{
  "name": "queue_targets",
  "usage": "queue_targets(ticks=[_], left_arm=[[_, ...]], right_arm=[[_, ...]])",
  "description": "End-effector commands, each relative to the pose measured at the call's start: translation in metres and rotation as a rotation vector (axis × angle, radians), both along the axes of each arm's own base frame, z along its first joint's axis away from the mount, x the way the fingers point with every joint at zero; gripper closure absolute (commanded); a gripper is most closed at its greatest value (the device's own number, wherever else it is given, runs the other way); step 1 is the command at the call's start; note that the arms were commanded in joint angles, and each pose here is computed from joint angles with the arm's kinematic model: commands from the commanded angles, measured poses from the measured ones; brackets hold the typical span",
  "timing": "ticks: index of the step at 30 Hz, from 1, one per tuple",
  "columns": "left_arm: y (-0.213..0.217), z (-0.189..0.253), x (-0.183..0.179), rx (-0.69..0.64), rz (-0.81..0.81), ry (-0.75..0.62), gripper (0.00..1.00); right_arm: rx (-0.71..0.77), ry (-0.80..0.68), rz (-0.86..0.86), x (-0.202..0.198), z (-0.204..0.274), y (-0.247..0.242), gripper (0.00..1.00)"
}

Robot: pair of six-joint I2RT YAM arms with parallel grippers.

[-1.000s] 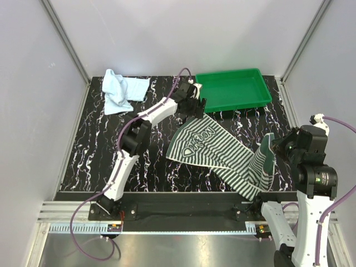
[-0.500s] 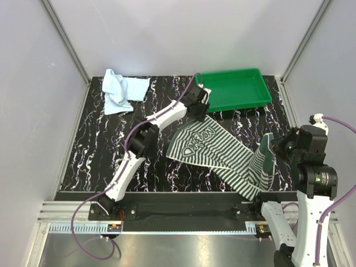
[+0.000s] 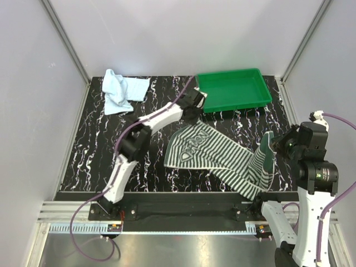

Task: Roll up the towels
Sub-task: Flatten the towel

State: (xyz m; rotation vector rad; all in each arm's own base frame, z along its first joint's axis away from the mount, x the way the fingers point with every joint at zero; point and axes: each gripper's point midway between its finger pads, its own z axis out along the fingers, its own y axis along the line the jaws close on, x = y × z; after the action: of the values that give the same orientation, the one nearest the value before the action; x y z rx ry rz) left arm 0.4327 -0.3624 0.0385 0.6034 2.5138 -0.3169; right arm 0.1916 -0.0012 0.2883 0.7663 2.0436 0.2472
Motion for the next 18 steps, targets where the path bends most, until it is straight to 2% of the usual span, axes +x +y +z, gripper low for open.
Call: queue_targets(ticks=[1,2,4,5,6,8,9,10,11,13,18], left_arm=[[0.034,0.122,-0.007,-0.072,0.081,-0.202,1.00],[0.051,0.176,-0.019,-0.123,0.110,-0.290,1.00],[0.079,0.190,-0.045,-0.117,0.139,-0.311,1.00],[0.099,0.236,-0.061,-0.170,0.182,-0.396,1.00],[0.114,0.254,-0.074,-0.193,0.204,-0.432,1.00],[0.144,0.258,-0.100,-0.191,0.255,-0.455,1.00],[0.166,0.294,-0.125,-0.264,0.275,-0.527,1.00],[0.181,0.287,-0.140,-0.249,0.289,-0.513,1.00],[0.203,0.313,-0.164,-0.317,0.320,-0.575,1.00],[0.230,0.314,-0.192,-0.316,0.346,-0.578,1.00],[0.289,0.336,-0.251,-0.381,0.428,-0.643,1.00]], right_arm=[[-0.045,-0.123,-0.004,0.006,0.047,-0.005,1.00],[-0.060,-0.134,-0.007,0.005,0.053,-0.007,1.00],[-0.084,-0.179,-0.028,-0.001,0.074,-0.011,1.00],[-0.092,-0.191,-0.033,-0.004,0.080,-0.013,1.00],[-0.096,-0.202,-0.034,-0.008,0.086,-0.013,1.00],[-0.094,-0.241,-0.045,-0.020,0.102,-0.012,1.00],[-0.092,-0.251,-0.047,-0.025,0.106,-0.012,1.00],[-0.094,-0.293,-0.052,-0.035,0.120,-0.012,1.00],[-0.095,-0.295,-0.065,-0.042,0.121,-0.013,1.00],[-0.106,-0.354,-0.088,-0.064,0.136,-0.015,1.00],[-0.136,-0.387,-0.156,-0.097,0.144,-0.025,1.00]])
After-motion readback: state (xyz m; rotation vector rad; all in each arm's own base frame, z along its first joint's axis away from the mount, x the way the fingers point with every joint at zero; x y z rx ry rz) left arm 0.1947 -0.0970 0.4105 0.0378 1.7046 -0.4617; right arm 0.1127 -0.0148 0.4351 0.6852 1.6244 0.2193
